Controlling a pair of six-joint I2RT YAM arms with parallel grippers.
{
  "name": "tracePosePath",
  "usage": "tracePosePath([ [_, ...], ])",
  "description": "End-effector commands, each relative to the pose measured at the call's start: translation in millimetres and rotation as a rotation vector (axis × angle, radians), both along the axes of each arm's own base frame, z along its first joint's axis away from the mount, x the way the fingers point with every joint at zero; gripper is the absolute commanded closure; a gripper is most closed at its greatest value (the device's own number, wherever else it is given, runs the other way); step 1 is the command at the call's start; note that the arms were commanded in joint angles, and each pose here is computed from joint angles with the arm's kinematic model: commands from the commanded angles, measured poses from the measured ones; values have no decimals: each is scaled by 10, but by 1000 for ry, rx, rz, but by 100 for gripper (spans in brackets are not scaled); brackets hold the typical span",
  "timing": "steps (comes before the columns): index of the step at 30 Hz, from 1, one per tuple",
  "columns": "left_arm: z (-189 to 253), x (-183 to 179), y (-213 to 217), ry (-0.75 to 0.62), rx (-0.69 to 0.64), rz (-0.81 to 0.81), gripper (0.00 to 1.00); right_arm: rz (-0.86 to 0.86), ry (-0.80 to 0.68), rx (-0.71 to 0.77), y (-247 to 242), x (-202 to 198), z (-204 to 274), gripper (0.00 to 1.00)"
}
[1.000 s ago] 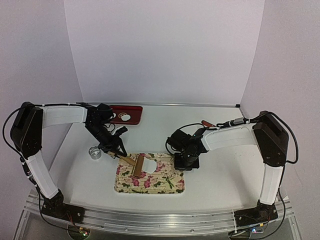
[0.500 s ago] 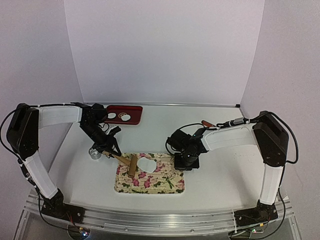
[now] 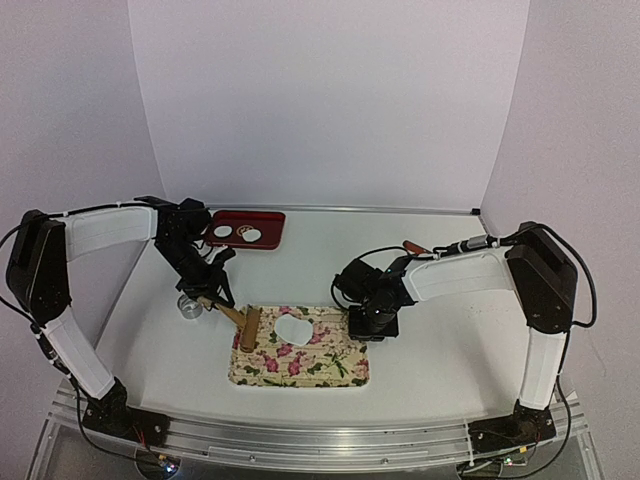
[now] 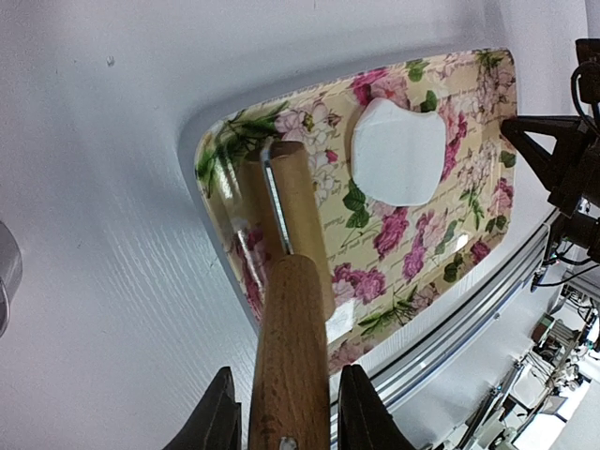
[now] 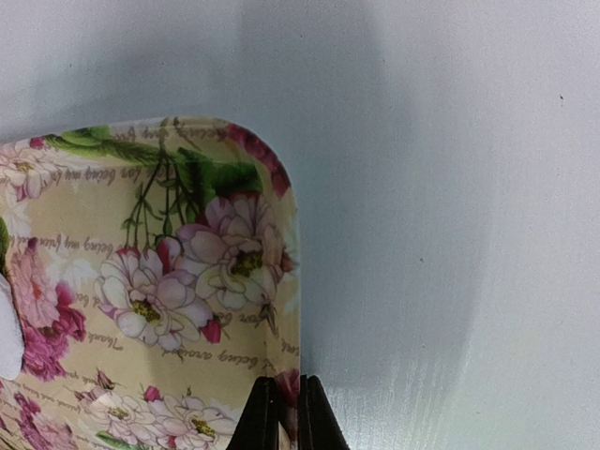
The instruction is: Roll out the dumpling wrappers from the dough
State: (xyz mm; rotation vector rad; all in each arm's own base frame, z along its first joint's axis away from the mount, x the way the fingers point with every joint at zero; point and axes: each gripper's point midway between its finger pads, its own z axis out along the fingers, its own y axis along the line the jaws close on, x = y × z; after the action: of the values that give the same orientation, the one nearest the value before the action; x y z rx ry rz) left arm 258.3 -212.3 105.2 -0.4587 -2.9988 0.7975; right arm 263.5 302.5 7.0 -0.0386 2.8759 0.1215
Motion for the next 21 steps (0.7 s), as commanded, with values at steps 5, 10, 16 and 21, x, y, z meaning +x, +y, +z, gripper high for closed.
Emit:
tracePosePath([
  [5,707,90,-472,-172,-150,-103,100,-4,30,-119,-264,-114,-108,100],
  [10,559,39,-580,-143,-122,-131,100,-5,27,-121,-271,-109,-103,100],
  [16,297,66,-619,-87,-58,-132,100,-7,26,-122,-277,-112,-99,100],
  [21,123,93,-650,-39,-13,-141,100,-9,28,-124,-287,-118,-105,100],
])
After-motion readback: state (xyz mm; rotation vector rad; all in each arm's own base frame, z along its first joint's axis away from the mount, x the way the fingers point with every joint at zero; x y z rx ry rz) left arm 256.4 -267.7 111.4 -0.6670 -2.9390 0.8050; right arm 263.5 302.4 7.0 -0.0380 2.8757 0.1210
